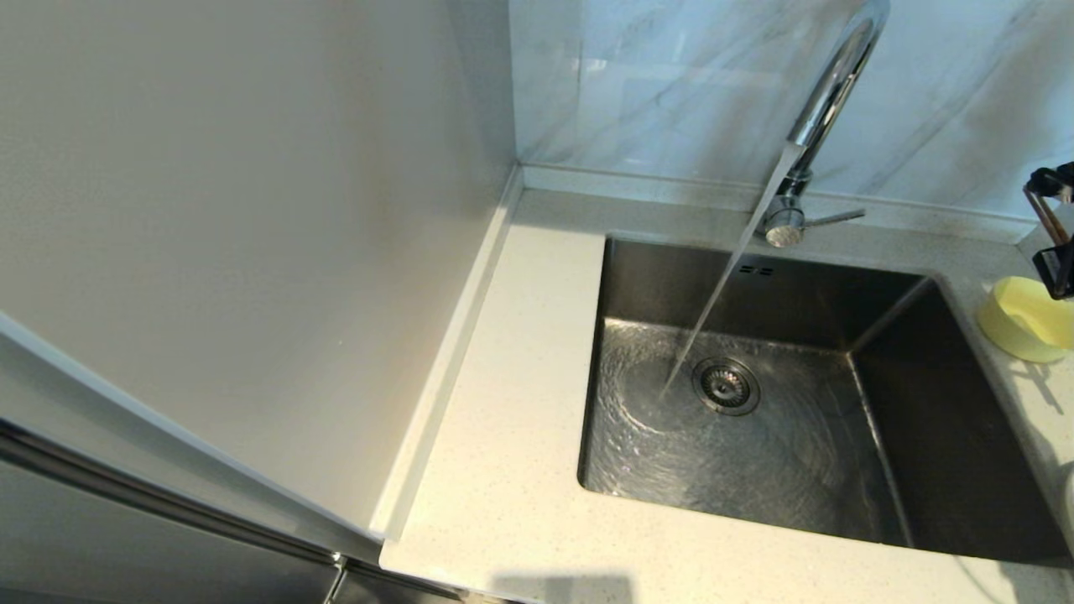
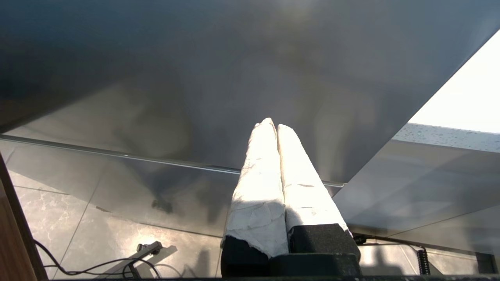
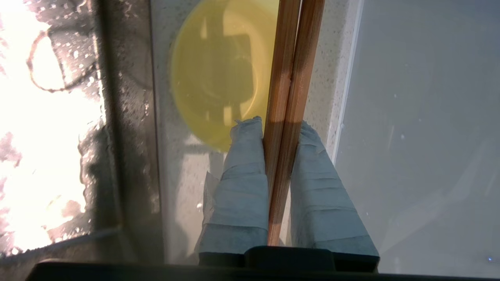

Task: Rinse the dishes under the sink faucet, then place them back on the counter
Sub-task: Place the chopsticks on the bowl

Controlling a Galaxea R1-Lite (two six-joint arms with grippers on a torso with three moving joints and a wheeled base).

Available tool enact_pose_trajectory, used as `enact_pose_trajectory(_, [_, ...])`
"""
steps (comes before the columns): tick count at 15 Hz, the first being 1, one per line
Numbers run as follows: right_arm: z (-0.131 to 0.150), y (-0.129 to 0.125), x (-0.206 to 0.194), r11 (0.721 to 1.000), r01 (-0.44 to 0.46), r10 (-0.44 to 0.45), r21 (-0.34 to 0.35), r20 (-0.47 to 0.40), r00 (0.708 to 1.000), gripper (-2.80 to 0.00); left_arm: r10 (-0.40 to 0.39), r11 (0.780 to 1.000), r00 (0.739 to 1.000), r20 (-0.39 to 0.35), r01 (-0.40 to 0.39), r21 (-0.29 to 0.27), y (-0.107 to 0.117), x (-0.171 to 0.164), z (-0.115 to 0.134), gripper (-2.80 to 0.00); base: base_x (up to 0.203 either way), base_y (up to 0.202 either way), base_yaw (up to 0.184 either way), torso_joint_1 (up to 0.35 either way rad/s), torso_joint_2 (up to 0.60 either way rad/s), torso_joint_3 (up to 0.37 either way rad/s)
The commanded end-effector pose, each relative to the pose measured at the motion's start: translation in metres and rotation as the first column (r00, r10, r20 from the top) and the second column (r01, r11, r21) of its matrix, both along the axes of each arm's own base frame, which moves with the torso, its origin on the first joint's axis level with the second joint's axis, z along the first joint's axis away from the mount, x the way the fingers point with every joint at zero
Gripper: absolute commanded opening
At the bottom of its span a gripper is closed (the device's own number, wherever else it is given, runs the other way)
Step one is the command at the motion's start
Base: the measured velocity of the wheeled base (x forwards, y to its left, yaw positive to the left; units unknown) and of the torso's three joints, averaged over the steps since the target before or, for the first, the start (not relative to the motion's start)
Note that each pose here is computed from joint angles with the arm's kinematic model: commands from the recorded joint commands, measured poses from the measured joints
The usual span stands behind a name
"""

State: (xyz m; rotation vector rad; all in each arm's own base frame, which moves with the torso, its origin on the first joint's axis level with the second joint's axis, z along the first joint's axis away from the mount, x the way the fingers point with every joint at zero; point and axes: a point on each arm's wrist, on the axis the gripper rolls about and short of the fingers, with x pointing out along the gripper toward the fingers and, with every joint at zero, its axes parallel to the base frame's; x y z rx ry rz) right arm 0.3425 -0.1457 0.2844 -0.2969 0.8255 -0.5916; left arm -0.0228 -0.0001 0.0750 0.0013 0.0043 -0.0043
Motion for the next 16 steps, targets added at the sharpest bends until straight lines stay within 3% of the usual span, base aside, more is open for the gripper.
enact_pose_trajectory(1, [-0.014, -0.004, 0.010, 1.000, 0.008, -0.008, 0.003, -0.034, 0.999, -2.80, 0.000, 1.000, 1.000, 0.000, 0.000, 0.000, 0.000, 0.000, 0.000, -2.80, 0.000, 0.000, 0.000, 0.000, 0.00, 0.000])
enact_pose_trajectory(16, [-0.044, -0.018, 0.039, 0.997, 0.057, -0.059, -0.042, -0.034, 0.998, -2.80, 0.000, 1.000, 1.000, 0.000, 0.000, 0.000, 0.000, 0.000, 0.000, -2.80, 0.000, 0.000, 0.000, 0.000, 0.00, 0.000])
